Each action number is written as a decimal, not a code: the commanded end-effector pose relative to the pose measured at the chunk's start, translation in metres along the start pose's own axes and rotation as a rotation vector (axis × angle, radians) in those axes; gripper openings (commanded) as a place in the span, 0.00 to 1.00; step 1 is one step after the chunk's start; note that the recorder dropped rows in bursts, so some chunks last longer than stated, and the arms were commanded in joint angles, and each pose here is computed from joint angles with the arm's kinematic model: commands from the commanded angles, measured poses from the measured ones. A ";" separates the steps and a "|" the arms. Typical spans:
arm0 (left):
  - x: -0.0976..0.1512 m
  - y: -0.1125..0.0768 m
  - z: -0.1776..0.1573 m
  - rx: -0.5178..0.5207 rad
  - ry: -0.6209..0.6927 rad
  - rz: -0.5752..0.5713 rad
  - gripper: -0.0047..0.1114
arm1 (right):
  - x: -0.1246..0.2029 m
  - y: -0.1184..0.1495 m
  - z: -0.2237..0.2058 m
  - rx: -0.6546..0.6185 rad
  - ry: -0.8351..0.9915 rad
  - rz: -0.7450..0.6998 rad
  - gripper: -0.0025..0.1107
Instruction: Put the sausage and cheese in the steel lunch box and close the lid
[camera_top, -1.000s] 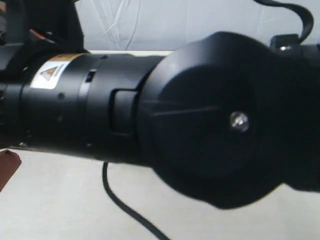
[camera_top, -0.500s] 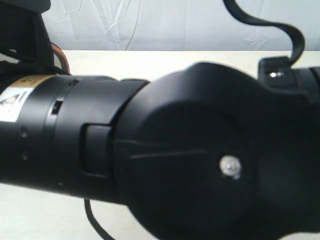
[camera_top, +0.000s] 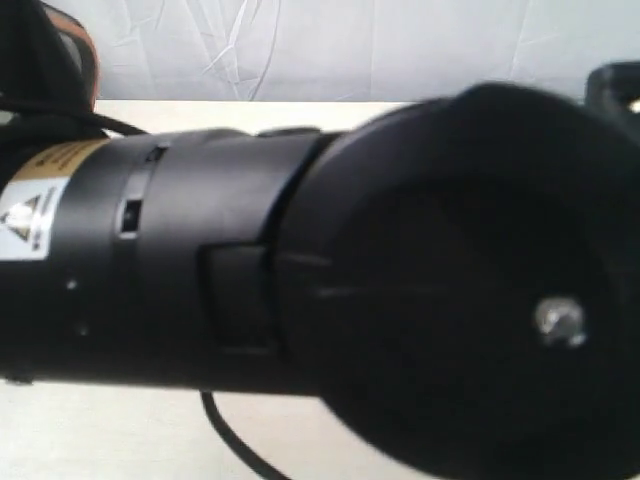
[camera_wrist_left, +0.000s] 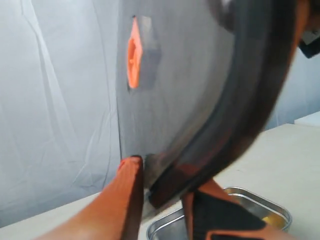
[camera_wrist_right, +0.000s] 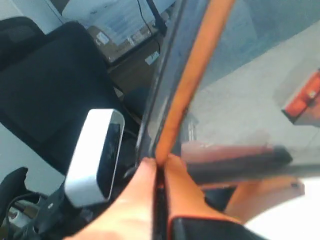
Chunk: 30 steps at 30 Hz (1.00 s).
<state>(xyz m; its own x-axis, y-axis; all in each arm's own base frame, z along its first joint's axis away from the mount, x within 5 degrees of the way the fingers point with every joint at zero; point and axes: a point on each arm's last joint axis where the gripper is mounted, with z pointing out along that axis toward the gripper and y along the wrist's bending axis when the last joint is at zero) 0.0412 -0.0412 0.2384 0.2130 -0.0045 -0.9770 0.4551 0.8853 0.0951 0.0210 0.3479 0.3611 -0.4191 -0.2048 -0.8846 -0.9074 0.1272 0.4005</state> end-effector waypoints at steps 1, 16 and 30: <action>-0.003 0.008 -0.001 -0.093 -0.013 -0.050 0.04 | -0.001 -0.012 -0.013 0.010 0.117 0.014 0.10; -0.014 0.007 -0.001 -0.085 -0.034 -0.003 0.04 | -0.005 -0.046 -0.048 0.090 0.332 0.035 0.39; -0.070 0.018 -0.008 -0.124 0.183 0.957 0.04 | -0.046 -0.104 -0.079 0.254 0.072 0.318 0.39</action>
<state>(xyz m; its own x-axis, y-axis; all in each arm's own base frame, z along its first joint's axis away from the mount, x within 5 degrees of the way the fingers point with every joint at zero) 0.0210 -0.0273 0.3105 0.3765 0.6915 -0.6166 0.0933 0.6338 0.7678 0.1265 0.2664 0.3762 -0.6559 -0.2542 -0.7108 -0.7351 0.4289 0.5250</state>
